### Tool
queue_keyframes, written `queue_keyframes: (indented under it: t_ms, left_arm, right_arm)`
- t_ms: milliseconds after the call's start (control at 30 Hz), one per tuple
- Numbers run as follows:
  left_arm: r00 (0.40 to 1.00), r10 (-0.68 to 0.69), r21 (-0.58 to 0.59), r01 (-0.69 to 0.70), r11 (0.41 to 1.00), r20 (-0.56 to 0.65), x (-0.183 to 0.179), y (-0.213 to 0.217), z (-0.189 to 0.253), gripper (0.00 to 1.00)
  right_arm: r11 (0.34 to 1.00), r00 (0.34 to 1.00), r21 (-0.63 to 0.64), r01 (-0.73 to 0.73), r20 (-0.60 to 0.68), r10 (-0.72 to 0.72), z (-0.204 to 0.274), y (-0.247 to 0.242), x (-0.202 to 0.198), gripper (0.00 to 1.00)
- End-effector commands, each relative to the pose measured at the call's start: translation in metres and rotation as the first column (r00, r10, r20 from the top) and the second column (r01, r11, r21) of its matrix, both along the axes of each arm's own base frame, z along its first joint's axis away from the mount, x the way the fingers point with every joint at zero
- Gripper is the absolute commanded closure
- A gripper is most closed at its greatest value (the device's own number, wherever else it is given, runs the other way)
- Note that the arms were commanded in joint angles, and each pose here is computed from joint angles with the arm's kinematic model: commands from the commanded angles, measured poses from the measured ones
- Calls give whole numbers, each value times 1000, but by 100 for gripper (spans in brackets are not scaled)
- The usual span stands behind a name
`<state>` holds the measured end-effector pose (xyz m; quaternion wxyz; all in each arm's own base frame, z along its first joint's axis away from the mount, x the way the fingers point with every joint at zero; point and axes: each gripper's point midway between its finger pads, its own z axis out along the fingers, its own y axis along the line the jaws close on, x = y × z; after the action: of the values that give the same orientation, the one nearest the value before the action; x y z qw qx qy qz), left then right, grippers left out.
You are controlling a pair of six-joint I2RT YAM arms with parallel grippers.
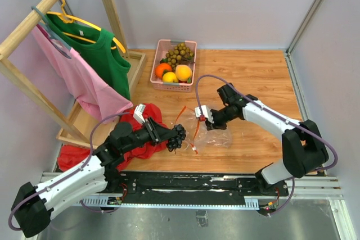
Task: Open the zip-top bag and remove the fake food
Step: Pick up the fake fruit from the zipper food storage bag, then place the fake fruit in the bin.
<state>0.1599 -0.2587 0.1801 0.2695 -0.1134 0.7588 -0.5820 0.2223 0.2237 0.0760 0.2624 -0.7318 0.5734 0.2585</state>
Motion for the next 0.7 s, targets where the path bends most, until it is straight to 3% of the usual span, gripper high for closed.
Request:
queue_keyframes:
  t_ms: [0,233,433,667]
  left_arm:
    - [993,73,-107,-62,992,98,9,8,45,100]
    - [949,171,-127,-141,982,267,35,10,104,100]
    - [845,286,-52,-296,954,452,77,14,154,100]
    - [717,345,35,-457,889,605,133,7,185,100]
  right_arm:
    - [996,997,29,79,-1,-79,9,-15,13,99]
    - [973,977,84,213,-13,-212,20,-43,32,99]
    - [938,948,137,319,-31,-318,36,-63,52,99]
    - [902,919,178,394,-53,-391,44,-79,60,99]
